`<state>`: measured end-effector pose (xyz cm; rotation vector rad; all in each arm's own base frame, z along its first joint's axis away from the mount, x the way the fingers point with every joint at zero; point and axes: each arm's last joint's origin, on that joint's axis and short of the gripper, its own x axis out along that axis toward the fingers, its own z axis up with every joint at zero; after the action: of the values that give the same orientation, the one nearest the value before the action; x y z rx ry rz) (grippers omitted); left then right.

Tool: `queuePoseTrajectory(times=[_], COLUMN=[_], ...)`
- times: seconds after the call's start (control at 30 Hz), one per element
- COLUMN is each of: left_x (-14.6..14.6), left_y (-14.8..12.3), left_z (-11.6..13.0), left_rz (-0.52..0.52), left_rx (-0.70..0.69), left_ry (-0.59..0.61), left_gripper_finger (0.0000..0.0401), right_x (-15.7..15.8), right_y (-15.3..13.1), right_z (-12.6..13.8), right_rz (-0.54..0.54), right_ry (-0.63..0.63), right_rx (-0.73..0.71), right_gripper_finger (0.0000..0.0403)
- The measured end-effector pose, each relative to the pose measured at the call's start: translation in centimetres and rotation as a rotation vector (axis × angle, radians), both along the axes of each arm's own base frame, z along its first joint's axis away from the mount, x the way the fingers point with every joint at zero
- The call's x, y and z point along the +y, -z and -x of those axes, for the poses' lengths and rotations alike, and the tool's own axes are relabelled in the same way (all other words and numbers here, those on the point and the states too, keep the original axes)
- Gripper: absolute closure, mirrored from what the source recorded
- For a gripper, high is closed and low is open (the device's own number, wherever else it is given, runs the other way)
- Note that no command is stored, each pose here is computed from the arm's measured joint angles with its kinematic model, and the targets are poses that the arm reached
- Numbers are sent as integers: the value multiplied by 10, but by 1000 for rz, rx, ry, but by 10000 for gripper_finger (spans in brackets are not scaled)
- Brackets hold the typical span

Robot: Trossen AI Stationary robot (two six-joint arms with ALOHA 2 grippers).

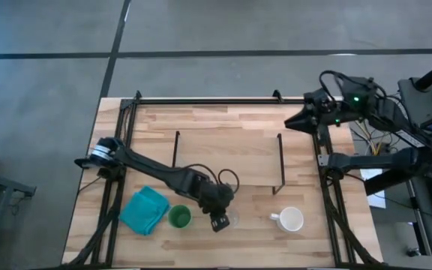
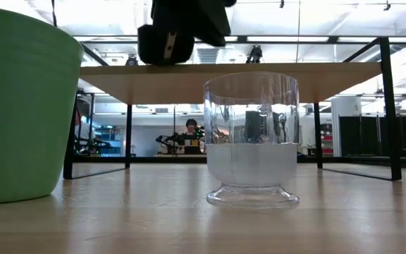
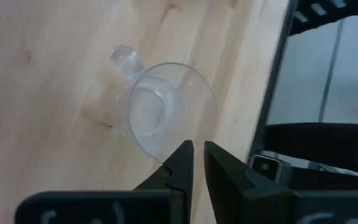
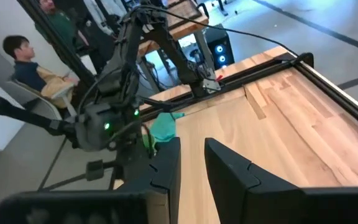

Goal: Stack small to large cups/mugs on shelf
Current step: Put the transparent cup on the shelf

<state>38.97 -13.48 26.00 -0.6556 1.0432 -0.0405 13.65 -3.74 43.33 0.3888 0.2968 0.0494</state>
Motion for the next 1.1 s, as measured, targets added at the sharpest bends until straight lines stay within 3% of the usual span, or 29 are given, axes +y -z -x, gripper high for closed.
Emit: queuePoseTrajectory(times=[0.37, 1.1], left_x=[2, 3], left_y=[16, 27], left_z=[-1, -1], left_rz=[-52, -46], left_rx=[40, 76], left_ry=[-84, -110], left_gripper_finger=[377, 377], right_x=[-10, -10], right_y=[-1, -5], right_z=[-28, -26], right_rz=[1, -5], right_ry=[-6, -3], right_rx=[47, 35], right_gripper_finger=[335, 335])
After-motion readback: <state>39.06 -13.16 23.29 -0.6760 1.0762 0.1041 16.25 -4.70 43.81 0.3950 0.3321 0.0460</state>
